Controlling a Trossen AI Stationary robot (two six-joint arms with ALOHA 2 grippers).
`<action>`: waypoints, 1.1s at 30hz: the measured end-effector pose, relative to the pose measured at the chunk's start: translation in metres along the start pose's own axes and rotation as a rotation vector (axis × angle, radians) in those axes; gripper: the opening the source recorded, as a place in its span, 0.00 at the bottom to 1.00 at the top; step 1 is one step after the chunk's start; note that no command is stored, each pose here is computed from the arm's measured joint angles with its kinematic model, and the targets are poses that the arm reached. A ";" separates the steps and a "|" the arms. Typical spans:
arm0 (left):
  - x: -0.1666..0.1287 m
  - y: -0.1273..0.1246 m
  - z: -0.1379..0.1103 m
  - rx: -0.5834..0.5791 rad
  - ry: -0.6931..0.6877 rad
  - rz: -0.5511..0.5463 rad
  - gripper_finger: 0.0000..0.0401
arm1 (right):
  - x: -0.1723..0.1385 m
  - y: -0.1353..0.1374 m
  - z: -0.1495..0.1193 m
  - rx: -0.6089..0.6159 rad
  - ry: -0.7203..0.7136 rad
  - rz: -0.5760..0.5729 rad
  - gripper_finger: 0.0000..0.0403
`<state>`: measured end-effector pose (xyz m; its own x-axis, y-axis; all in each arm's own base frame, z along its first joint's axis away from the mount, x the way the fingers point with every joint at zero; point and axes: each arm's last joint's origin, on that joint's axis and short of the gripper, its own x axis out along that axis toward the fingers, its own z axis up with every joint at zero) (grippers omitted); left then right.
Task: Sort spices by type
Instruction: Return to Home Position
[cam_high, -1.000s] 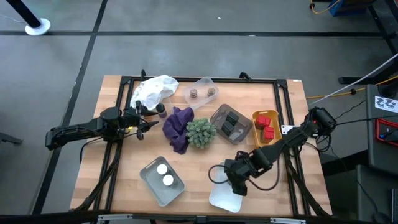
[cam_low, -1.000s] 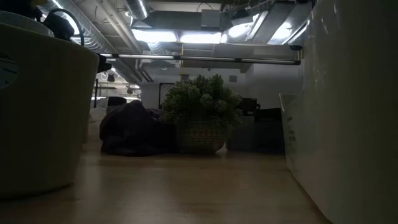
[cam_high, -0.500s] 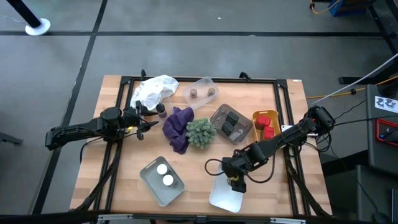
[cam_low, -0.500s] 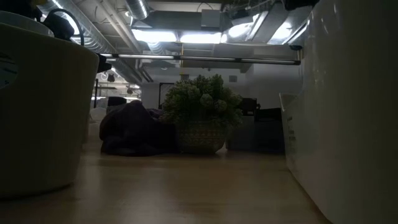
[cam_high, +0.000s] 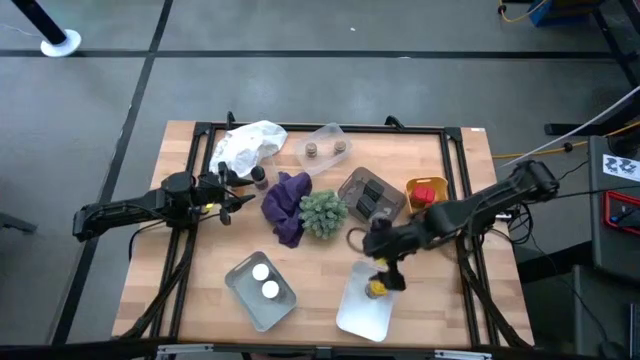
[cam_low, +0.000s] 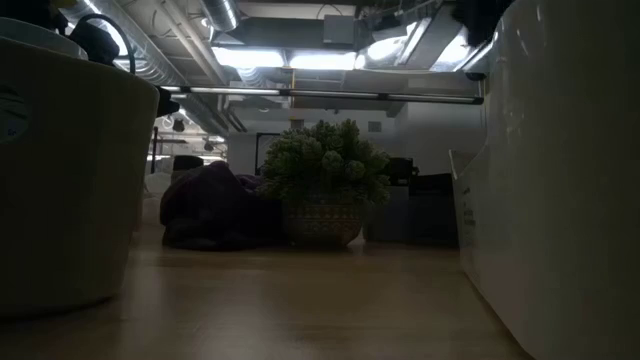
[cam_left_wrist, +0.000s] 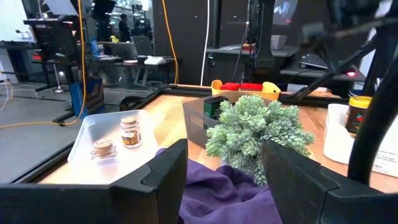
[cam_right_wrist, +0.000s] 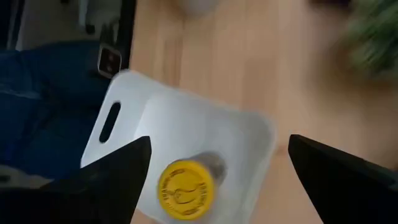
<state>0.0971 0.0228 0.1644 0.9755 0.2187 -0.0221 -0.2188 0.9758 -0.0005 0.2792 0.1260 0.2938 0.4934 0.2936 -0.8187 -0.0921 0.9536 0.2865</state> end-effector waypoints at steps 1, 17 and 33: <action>0.000 0.000 0.000 0.000 0.000 0.000 0.48 | -0.009 -0.002 0.001 -0.028 -0.034 -0.013 0.93; 0.000 0.000 0.000 0.000 0.000 0.000 0.48 | -0.135 -0.031 -0.014 -0.349 -0.436 -0.222 0.93; 0.000 0.000 0.000 0.000 0.000 0.000 0.48 | -0.136 -0.077 -0.089 -0.341 -0.606 -0.327 0.93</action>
<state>0.0971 0.0229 0.1644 0.9755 0.2190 -0.0219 -0.2191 0.9757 -0.0005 0.1424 0.0183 0.3382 0.9203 -0.0007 -0.3912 -0.0730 0.9822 -0.1733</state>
